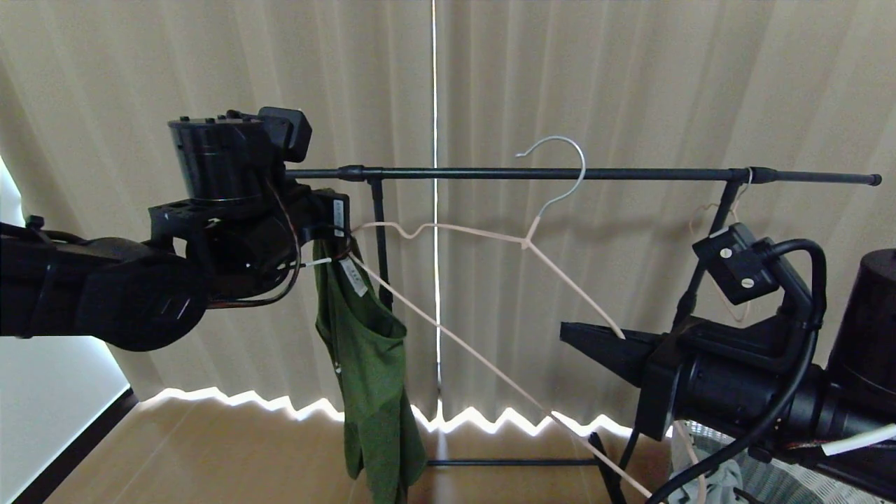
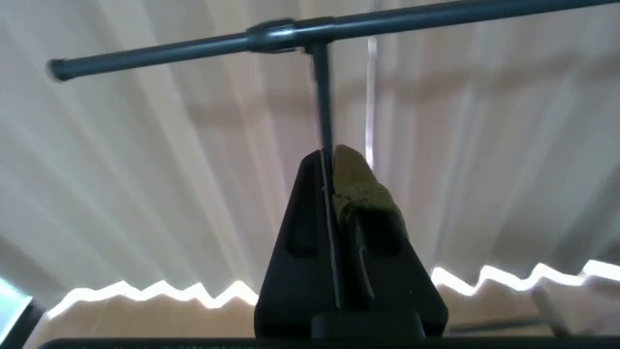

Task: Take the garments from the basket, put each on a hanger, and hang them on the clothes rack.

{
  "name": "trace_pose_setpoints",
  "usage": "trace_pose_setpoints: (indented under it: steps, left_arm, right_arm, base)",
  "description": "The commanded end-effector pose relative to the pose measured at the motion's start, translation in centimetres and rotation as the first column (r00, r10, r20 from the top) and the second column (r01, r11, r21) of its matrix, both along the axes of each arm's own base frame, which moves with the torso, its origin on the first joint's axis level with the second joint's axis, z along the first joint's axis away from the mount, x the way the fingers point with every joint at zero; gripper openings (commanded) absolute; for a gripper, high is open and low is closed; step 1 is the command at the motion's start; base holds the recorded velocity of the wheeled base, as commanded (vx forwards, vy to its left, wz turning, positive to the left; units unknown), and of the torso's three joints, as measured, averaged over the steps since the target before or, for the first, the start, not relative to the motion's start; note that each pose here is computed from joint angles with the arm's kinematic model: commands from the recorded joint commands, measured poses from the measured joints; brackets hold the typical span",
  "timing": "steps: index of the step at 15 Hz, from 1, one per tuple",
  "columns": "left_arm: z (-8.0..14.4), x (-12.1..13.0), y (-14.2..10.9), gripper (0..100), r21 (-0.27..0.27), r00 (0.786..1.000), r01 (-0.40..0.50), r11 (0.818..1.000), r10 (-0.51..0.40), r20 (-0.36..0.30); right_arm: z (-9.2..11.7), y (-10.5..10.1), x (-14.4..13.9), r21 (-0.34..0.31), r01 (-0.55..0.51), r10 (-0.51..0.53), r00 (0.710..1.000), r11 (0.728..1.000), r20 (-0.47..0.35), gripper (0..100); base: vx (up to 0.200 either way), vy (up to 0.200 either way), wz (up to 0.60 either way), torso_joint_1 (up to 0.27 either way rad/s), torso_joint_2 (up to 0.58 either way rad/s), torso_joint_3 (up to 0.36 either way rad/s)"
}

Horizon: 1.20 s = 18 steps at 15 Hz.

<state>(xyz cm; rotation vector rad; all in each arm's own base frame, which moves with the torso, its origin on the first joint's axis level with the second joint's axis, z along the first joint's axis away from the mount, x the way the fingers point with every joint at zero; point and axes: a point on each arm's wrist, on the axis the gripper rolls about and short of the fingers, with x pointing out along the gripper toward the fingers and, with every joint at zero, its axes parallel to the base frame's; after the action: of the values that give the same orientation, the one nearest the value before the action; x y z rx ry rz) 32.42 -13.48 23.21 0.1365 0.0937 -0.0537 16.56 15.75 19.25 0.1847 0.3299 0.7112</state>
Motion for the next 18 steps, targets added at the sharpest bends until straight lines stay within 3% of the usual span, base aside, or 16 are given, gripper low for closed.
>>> trace_pose_setpoints:
  steps: [1, 10, 18]
  left_arm:
    - [-0.5, 0.4, -0.3, 0, 0.005, 1.000, -0.005, 1.000, 0.005, -0.010]
    - [0.0, -0.4, -0.7, 0, 0.002, 1.000, -0.001, 1.000, 0.001, 0.001]
    - [0.3, -2.1, -1.2, 0, 0.007, 1.000, 0.017, 1.000, -0.017, 0.005]
  right_arm:
    - [0.2, 0.1, -0.4, 0.006, -0.016, 0.016, 1.000, 1.000, 0.006, 0]
    - [-0.1, 1.6, 1.5, -0.012, -0.003, 0.003, 1.000, 1.000, -0.007, 0]
    - [-0.6, 4.5, 5.5, -0.023, 0.022, -0.023, 1.000, 0.999, -0.016, 0]
  base:
    - [0.000, 0.000, 0.00, 0.000, 0.00, 0.000]
    - [0.000, 0.000, 0.00, 0.000, 0.00, 0.000]
    - [0.000, 0.000, 0.00, 0.000, 0.00, 0.000]
